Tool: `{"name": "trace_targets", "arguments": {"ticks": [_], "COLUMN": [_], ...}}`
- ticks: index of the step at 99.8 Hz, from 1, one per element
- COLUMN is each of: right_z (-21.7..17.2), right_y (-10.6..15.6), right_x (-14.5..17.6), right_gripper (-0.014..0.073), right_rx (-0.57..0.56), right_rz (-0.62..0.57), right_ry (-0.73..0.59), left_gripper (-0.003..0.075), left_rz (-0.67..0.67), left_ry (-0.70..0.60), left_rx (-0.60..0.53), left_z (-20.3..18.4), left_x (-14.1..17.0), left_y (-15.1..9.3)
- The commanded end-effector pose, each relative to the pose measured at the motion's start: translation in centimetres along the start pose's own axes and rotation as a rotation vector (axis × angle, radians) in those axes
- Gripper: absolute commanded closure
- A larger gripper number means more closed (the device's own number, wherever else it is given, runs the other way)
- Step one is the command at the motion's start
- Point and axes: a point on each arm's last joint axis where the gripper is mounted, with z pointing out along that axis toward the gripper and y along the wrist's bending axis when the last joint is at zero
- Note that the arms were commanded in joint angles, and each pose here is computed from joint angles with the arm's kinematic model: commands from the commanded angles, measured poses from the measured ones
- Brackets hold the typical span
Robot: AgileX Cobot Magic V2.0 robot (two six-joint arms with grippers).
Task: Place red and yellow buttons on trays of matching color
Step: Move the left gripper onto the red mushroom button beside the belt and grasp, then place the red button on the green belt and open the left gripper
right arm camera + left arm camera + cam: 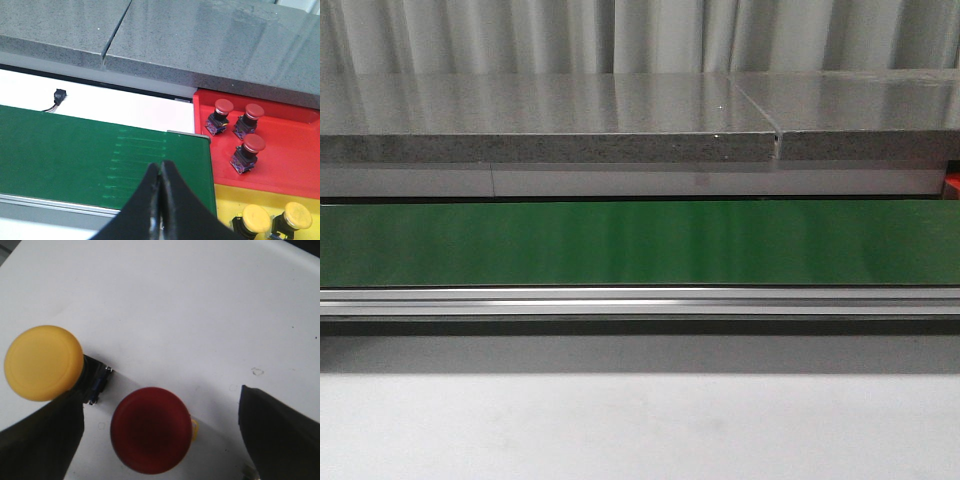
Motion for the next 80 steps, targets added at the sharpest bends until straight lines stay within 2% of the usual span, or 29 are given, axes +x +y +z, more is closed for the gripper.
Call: {"name": "trace_targets", "arguments": {"ticks": [1,27,41,55,80], "right_z": [-0.3,-0.3,-0.3,-0.3,-0.3], "right_y": [-0.1,-0.1,-0.1,-0.1,-0.1], "right_x": [-1.3,-1.3,-1.3,-1.3,-1.3], "right_gripper": [0.0663,0.0663,0.0663,0.0663,0.0663], "right_rx": [0.008,0.008,0.008,0.008,0.008], "right_rz": [-0.019,-0.019,-0.019,-0.019,-0.019], "right_ry": [-0.093,-0.093,-0.091,-0.091,-0.091], "left_gripper": [0.0171,0.0565,0.0724,0.0739,0.0739], "left_rz": [-0.016,-0.018,-0.017,-0.025,-0.059], "left_ry": [-0.116,-0.089,-0.082,-0.14,-0.276], "left_rx": [0.044,0.027,0.019,0.038,0.056], "left_z": [-2.4,-2.3,-2.7,-5.0,-13.1], "left_x": [-2.2,-2.0,-2.0,-2.9,-4.5], "left_y": [-0.2,-0.1,0.0,0.1,1.1]}}
